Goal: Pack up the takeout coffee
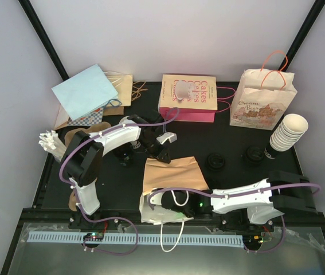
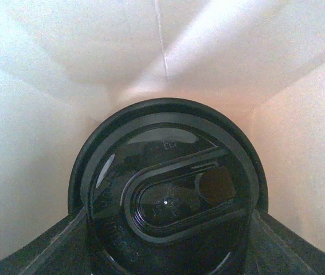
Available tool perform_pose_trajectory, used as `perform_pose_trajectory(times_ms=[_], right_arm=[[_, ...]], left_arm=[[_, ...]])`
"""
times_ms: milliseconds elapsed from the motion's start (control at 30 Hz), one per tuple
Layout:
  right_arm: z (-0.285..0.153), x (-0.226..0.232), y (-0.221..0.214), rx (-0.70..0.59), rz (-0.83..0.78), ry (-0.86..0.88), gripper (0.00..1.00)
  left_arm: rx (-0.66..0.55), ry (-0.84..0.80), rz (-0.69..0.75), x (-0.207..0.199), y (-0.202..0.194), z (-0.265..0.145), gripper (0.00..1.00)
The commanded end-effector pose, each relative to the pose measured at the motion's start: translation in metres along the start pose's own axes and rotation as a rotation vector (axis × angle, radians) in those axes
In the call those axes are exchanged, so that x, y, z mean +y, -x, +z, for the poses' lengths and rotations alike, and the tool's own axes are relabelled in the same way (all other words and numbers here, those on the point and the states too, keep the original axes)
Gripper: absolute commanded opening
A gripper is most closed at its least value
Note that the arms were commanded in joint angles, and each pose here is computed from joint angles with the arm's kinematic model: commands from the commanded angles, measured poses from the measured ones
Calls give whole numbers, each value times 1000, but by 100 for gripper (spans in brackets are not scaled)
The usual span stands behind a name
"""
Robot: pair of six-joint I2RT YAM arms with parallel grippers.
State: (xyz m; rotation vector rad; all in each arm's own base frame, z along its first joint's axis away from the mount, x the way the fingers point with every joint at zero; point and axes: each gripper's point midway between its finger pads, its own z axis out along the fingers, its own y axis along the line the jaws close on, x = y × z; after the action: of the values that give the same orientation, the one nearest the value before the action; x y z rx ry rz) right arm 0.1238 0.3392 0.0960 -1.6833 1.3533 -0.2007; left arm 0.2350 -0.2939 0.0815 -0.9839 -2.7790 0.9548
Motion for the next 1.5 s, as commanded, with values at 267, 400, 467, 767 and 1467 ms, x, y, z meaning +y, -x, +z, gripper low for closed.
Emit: perform_pose_trajectory(times_ms=[267, 400, 467, 767, 1467], right_arm=[[9, 74, -130, 441, -180, 290, 43], [12, 75, -133, 461, -176, 303, 42], [13, 74, -132, 463, -172, 303, 42], [14, 73, -131, 466, -160, 312, 42], [15, 78, -133, 479, -168, 344, 40]], left_arm=[[155, -107, -69, -23, -40, 9, 20], [154, -109, -69, -24, -41, 8, 20], [152, -110, -70, -24, -40, 8, 20], [147, -116, -75, -25, -41, 8, 20], [146, -119, -81, -25, -43, 8, 20]])
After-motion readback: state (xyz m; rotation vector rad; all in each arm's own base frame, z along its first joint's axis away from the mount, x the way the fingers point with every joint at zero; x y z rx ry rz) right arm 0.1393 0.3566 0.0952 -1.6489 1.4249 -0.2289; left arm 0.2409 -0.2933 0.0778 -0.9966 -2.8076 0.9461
